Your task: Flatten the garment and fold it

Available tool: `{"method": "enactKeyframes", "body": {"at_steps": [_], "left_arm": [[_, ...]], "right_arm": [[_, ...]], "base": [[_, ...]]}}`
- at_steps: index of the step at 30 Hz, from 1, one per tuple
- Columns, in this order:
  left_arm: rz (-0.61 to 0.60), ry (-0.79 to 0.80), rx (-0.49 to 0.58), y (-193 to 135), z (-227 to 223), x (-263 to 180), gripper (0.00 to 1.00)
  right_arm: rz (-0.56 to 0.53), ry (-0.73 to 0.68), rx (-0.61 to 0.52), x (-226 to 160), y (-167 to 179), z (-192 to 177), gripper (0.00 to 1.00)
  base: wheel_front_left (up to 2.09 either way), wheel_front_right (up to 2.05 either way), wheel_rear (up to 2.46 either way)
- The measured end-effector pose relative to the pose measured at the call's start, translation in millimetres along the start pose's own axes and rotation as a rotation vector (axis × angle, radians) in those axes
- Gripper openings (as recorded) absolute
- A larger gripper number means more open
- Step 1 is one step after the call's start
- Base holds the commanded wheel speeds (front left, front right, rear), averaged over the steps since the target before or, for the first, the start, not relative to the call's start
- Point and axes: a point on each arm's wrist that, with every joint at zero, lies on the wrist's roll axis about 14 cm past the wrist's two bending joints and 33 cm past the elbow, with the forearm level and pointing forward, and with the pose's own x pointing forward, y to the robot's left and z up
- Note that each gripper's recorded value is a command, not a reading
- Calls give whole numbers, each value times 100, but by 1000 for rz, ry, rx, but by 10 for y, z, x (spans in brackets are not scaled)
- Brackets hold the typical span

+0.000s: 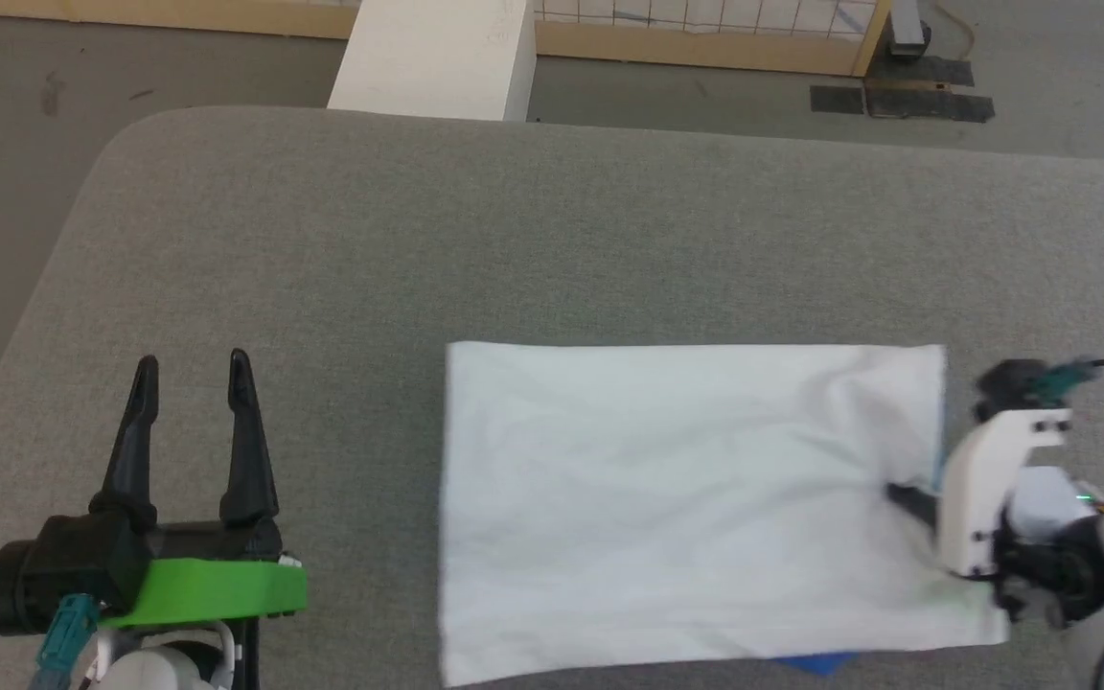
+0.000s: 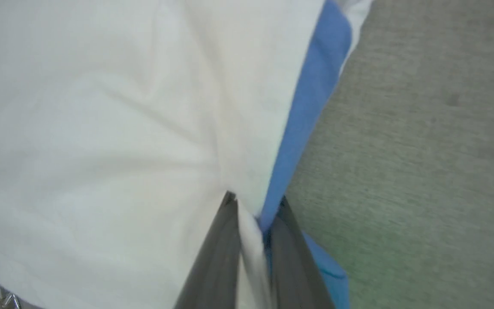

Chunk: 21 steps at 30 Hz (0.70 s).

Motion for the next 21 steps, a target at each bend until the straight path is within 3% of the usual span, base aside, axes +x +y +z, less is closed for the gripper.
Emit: {"method": "enactKeyframes", "body": {"at_steps": [6,11,15,21], "left_arm": [[-14,14,-11,-45,-52,6,100],[-27,24,-20,-100,-98,22,100],[-40,25,-27,-141,-109,36,100],[-52,18,-36,-181,-87,42,100]], "right_arm": [[-222,-34,53,-329,-824,77,0],[-324,-24,31,-495,-1072,72,0],[-314,-54,-69,-583,-892,273,0],[-156,-100,-193,-680,-243,547,0]], "base": [[0,0,0],[0,0,0],[0,0,0],[0,0,0]]}}
